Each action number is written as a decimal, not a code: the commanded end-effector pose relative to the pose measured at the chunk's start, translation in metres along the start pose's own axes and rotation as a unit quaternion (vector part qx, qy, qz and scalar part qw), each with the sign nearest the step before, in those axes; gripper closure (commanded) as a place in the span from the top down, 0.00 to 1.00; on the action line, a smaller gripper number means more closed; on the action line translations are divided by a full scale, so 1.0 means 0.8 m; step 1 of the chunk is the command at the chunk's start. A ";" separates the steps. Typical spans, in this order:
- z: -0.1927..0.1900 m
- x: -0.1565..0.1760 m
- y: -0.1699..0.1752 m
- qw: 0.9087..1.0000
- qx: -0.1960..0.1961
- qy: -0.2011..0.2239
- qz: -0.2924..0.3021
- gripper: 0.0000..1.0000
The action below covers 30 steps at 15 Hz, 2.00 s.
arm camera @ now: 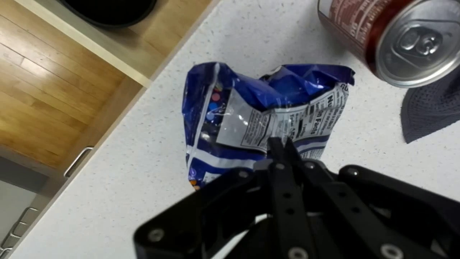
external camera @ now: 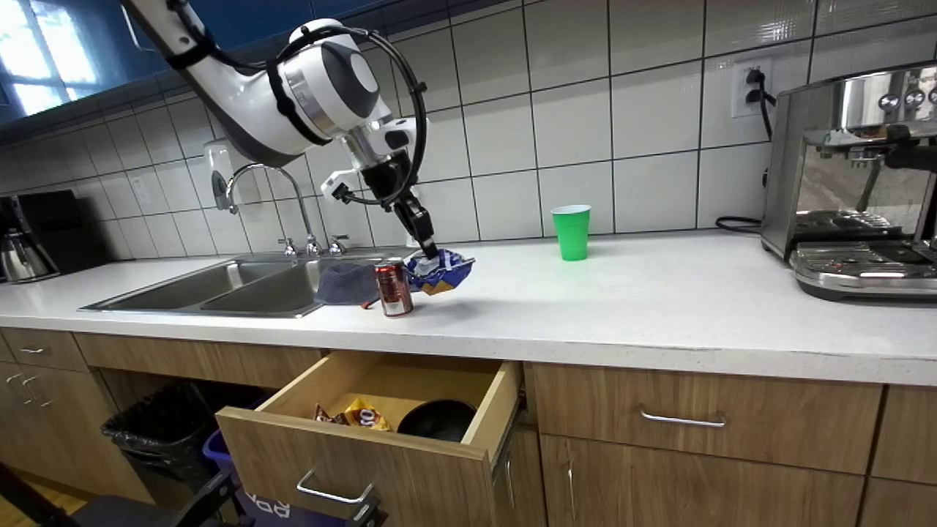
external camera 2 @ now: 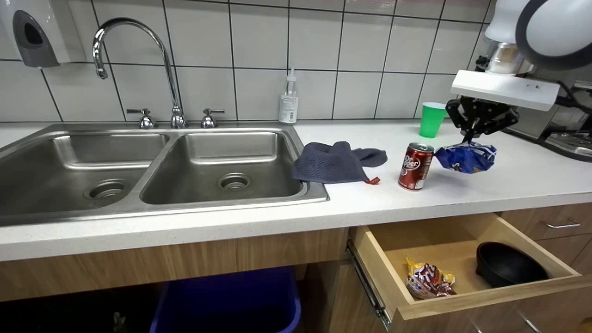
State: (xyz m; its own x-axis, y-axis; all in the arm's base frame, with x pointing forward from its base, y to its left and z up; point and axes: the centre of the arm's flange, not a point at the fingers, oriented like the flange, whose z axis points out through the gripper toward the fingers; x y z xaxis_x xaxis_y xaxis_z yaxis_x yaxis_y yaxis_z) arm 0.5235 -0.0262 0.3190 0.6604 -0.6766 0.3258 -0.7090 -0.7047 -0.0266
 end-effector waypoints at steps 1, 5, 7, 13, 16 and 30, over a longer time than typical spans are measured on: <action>-0.030 -0.038 0.041 1.000 0.006 0.012 0.006 0.00; -0.037 -0.071 0.063 1.000 0.001 0.008 -0.010 0.00; -0.037 -0.088 0.070 1.000 -0.003 0.001 -0.020 0.00; -0.028 -0.140 0.068 0.998 -0.013 -0.019 -0.058 0.00; -0.020 -0.162 0.059 0.996 -0.019 -0.029 -0.080 0.00; 0.011 -0.225 0.041 0.986 -0.041 -0.060 -0.151 0.00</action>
State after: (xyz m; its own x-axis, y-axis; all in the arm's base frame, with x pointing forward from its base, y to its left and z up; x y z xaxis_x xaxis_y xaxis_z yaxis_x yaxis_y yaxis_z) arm 0.3850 0.0686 0.2542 0.8533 -0.4801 0.2034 -0.5091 -0.8514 0.1263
